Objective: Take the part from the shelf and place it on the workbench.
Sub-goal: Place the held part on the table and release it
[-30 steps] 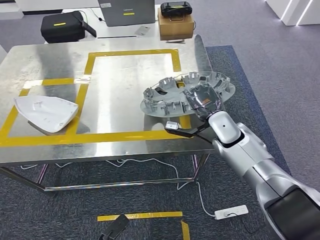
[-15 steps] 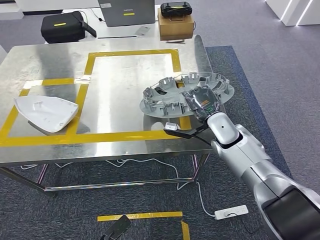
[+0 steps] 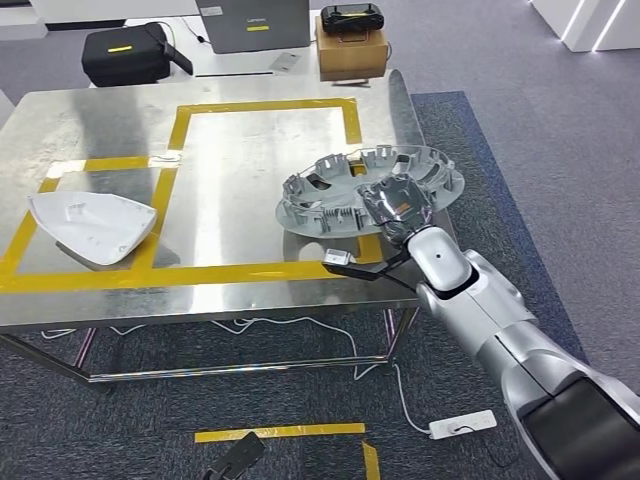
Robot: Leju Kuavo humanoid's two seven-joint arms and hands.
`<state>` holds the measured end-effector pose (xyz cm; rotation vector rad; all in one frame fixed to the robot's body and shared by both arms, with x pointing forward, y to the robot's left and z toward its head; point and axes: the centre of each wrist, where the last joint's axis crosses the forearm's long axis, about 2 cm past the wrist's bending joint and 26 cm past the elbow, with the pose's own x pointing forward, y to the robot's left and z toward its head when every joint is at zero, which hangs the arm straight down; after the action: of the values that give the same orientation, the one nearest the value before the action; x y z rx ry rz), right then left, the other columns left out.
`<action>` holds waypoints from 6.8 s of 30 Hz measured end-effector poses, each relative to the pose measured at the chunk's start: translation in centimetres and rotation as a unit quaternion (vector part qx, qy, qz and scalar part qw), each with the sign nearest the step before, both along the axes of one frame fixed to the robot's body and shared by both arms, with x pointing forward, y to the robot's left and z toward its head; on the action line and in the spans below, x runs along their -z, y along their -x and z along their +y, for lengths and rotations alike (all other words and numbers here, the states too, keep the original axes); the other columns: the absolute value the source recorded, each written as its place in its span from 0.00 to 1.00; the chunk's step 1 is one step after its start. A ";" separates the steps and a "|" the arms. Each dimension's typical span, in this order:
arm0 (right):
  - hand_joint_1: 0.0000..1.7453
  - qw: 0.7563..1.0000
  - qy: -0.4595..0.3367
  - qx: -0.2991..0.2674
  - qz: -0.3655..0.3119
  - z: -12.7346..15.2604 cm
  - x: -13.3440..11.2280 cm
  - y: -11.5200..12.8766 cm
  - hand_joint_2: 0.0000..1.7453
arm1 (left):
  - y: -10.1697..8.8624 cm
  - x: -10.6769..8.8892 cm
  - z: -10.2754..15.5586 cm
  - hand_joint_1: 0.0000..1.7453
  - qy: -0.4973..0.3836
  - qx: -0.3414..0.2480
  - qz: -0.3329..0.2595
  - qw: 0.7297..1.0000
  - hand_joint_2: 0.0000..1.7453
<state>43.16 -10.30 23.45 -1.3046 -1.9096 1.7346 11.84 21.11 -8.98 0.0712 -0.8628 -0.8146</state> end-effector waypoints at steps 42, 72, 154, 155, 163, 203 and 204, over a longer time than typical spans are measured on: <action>1.00 0.995 -0.031 -0.094 0.035 6.2 1.0 3.5 1.00 | -2.0 -0.8 -1.3 0.00 0.030 0.035 -0.026 0.999 1.00; 1.00 0.991 -0.035 -0.116 0.056 7.5 3.3 5.4 1.00 | 0.1 -0.1 -0.9 0.00 0.028 0.029 -0.006 0.999 1.00; 1.00 0.998 -0.016 -0.061 0.021 2.8 3.5 2.6 1.00 | 2.0 0.6 0.6 0.00 0.013 0.034 0.016 0.999 1.00; 1.00 0.998 -0.016 -0.064 0.021 3.0 3.5 2.7 1.00 | 2.0 0.6 0.6 0.00 0.013 0.034 0.016 0.999 1.00; 1.00 0.996 -0.018 -0.086 0.030 4.7 4.0 4.0 1.00 | 2.0 0.6 0.4 0.00 0.015 0.037 0.019 0.999 1.00; 1.00 0.981 -0.010 -0.172 0.090 9.2 7.1 9.0 1.00 | 1.9 0.5 0.1 0.00 0.017 0.043 0.021 0.999 1.00; 1.00 0.980 -0.010 -0.174 0.092 9.3 7.3 9.2 1.00 | 1.9 0.5 0.1 0.00 0.017 0.043 0.021 0.999 1.00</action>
<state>34.00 -1.04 16.14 -0.8040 -2.1331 1.9103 9.97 21.25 -9.50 -0.0123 -0.8440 -0.8786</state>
